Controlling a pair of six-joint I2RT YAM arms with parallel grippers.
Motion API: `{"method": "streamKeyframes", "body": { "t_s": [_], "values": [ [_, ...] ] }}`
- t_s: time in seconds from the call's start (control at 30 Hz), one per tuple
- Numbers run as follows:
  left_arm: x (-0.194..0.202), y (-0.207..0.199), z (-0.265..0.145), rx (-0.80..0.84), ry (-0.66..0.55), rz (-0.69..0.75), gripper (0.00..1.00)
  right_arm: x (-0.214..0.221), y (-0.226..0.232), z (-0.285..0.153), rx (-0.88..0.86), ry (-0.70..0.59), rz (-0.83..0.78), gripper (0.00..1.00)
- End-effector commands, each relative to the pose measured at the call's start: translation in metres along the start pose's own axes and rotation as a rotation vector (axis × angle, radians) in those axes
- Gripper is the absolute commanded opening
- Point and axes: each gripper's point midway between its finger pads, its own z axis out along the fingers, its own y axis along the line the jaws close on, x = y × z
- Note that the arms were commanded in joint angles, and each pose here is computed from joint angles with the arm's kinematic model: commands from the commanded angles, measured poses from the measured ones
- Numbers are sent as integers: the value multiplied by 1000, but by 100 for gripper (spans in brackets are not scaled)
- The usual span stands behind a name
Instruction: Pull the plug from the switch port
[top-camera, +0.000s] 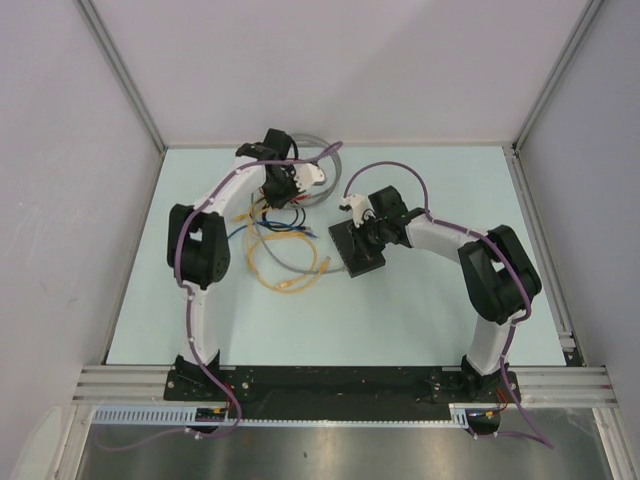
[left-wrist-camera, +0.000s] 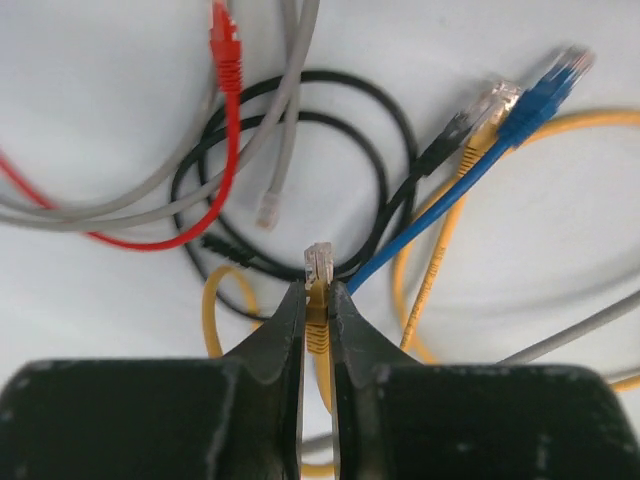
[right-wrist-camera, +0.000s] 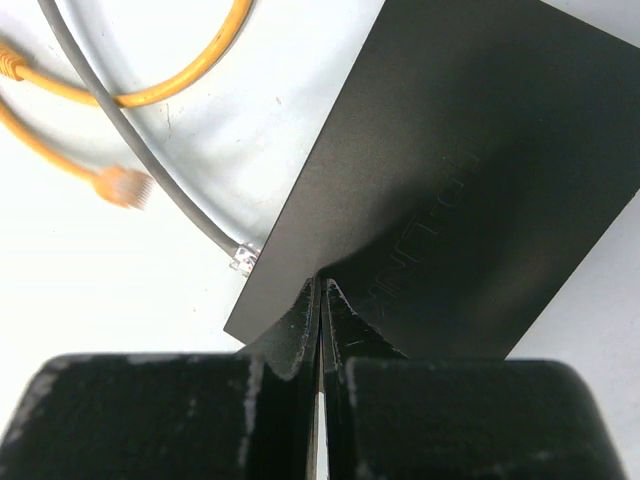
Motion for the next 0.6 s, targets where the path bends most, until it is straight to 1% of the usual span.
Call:
{"method": "streamKeyframes", "body": {
  "t_s": [0.0,0.03,0.07,0.13,0.2,0.23,0.27,0.3,0.33,0.37,0.4,0.43,0.47,0.5,0.53,0.57],
  "values": [
    [-32,47,-45,-345,33,403,0,62,-5,8,15,205,70,0],
    [-37,44,-38,-359,40,438,2,61,-4,8,14,203,69,0],
    [-45,50,-40,-403,35,452,11,61,-5,8,14,203,68,0],
    [-59,44,-38,-399,21,444,30,61,-5,7,16,202,65,0],
    [-71,32,-43,-367,-50,382,40,60,-6,7,20,198,66,0],
    [-79,24,-57,-365,-101,359,49,60,-7,7,22,198,70,0],
    [-81,18,-66,-360,-141,308,53,60,-8,6,23,196,77,0],
    [-89,6,-72,-323,-208,293,56,60,-9,6,24,195,81,0],
    [-85,-4,-72,-300,-227,273,63,60,-11,5,26,193,91,0],
    [-90,-11,-101,-322,-289,238,65,60,-11,5,25,194,94,0],
    [-92,-19,-110,-313,-330,210,66,62,-11,5,23,197,100,0],
    [-86,-21,-114,-337,-362,158,67,62,-13,5,25,196,104,0],
    [-86,-27,-144,-373,-440,45,68,61,-13,5,25,192,105,0],
    [-80,-31,-156,-389,-477,-8,69,60,-14,4,26,191,105,0],
    [-57,-33,-146,-385,-470,-79,73,61,-14,4,26,192,104,0],
    [-44,-40,-146,-371,-485,-179,77,60,-14,4,28,188,103,0]
  ]
}}
